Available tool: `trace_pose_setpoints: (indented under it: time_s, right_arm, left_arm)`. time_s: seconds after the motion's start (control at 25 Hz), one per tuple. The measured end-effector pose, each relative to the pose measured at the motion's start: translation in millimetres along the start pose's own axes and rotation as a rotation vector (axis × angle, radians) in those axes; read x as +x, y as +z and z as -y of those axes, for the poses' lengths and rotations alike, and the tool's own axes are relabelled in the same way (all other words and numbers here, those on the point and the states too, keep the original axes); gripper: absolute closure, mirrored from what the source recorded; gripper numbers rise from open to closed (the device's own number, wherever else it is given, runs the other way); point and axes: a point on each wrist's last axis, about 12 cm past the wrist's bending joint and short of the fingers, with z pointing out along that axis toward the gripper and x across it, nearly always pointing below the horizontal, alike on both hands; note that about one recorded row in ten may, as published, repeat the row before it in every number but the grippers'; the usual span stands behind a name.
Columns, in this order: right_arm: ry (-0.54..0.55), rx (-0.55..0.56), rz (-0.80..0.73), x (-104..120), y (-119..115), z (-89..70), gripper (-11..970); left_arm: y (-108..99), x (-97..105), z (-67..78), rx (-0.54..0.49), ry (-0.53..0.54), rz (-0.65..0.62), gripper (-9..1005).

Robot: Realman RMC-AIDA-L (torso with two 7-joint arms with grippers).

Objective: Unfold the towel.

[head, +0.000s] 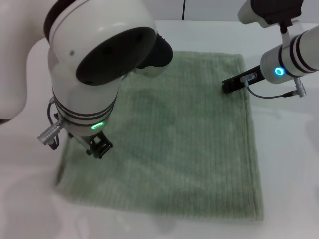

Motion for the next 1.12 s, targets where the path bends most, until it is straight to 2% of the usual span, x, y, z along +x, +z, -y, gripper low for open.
trace_pose_setpoints:
  time_s: [0.16,0.4,0.44,0.48,0.6,0.64,0.68,0.76,0.8,0.96,1.0,1.04,1.08,1.12]
  right_arm:
    - [-0.018,0.002,0.003,-1.0,-1.2,1.3,959]
    - [-0.044,0.011,0.053,-8.1,-8.9,2.3,959]
    - [-0.064,0.016,0.096,-14.9,-16.4,2.1,959]
    - [-0.072,0.019,0.120,-18.7,-21.1,1.8,959]
    - [-0.083,0.026,0.166,-24.1,-30.7,2.4,959]
    - [-0.097,0.038,0.223,-30.2,-43.0,3.0,959]
    - [-0.097,0.038,0.223,-30.2,-43.0,3.0,959]
    - [-0.109,0.053,0.291,-34.4,-58.3,3.4,959]
    - [-0.109,0.053,0.291,-34.4,-58.3,3.4,959]
    - [-0.101,0.060,0.303,-29.3,-62.7,6.5,959]
    - [-0.101,0.060,0.303,-29.3,-62.7,6.5,959]
    - [-0.099,0.061,0.300,-25.7,-62.0,7.5,959]
    - [-0.099,0.061,0.300,-25.7,-62.0,7.5,959]
    - [-0.105,0.062,0.301,-24.0,-62.2,7.4,959]
  left_arm:
    - [0.9,1.4,3.5,-0.060,-0.014,-0.053,484]
    - [0.9,-2.0,6.4,-0.073,-0.021,-0.022,480]
    - [2.9,-18.7,2.3,-0.076,-0.010,0.114,480]
    - [7.6,-28.2,-5.2,-0.100,-0.003,0.161,479]
    - [10.2,-32.6,-7.8,-0.111,0.001,0.180,478]
    - [16.7,-45.8,-18.6,-0.154,0.011,0.238,477]
    - [19.7,-54.3,-25.8,-0.177,0.014,0.280,478]
    - [19.8,-66.9,-39.3,-0.195,0.006,0.342,481]
    - [19.8,-66.9,-39.3,-0.195,0.006,0.342,482]
    - [-1.7,-91.7,-61.9,-0.080,0.026,0.613,482]
    - [-14.7,-94.0,-74.8,-0.014,0.041,0.839,481]
    - [-15.6,-92.6,-77.9,-0.006,0.032,0.877,481]
    - [-19.6,-90.9,-85.5,-0.010,0.022,0.967,480]
    - [-19.6,-90.9,-85.5,-0.010,0.022,0.967,480]
